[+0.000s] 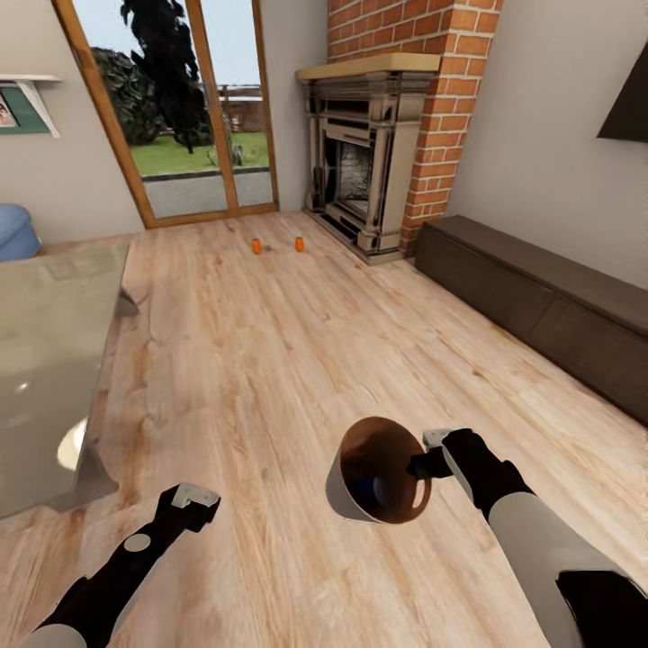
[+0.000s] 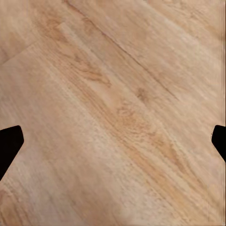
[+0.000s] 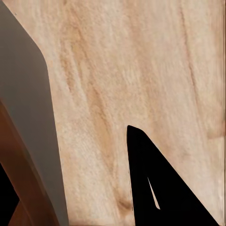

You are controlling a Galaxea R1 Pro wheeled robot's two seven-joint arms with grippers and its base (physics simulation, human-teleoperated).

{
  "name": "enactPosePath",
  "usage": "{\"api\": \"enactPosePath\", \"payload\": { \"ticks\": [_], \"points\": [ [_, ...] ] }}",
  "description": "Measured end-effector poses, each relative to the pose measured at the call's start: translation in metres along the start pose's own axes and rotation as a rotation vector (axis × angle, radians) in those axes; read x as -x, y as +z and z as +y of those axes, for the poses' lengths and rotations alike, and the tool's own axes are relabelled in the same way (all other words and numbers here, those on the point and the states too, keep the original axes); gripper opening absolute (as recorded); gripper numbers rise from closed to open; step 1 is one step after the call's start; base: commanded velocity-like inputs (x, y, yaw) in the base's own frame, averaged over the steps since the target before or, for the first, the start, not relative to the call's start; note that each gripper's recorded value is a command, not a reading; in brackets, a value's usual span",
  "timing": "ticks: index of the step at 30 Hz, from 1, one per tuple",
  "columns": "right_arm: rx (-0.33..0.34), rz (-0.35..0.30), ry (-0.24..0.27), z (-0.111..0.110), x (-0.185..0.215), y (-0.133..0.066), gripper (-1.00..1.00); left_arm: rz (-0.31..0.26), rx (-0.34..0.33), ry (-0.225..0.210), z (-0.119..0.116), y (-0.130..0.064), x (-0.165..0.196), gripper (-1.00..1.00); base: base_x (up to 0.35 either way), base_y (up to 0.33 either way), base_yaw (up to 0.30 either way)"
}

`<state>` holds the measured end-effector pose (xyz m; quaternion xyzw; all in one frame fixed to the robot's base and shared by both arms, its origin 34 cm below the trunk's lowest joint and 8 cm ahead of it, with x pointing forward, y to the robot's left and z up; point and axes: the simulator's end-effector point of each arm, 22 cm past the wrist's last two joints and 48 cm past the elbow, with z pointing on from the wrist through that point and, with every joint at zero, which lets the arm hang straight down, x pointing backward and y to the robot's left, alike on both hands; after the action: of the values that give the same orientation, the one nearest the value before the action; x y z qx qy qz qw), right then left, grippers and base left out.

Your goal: Put the three can of soda from the living room inside the tash can in the kitchen.

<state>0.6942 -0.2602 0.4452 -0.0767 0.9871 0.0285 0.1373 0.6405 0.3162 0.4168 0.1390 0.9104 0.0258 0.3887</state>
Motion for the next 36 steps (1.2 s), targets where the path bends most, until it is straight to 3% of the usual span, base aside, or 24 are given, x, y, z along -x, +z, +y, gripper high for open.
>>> {"api": "enactPosePath", "payload": {
  "ticks": [22,36],
  "points": [
    [0.000,0.012,0.003,-0.001,-0.009,0.003,-1.00,-0.002,0.000,-0.002,0.000,0.000,0.000,1.00,0.221,-0.251,-0.005],
    [-0.003,0.009,0.000,-0.002,-0.023,0.007,-1.00,-0.010,0.003,-0.006,0.002,-0.002,0.005,1.00,0.225,-0.248,0.194]
  ]
}}
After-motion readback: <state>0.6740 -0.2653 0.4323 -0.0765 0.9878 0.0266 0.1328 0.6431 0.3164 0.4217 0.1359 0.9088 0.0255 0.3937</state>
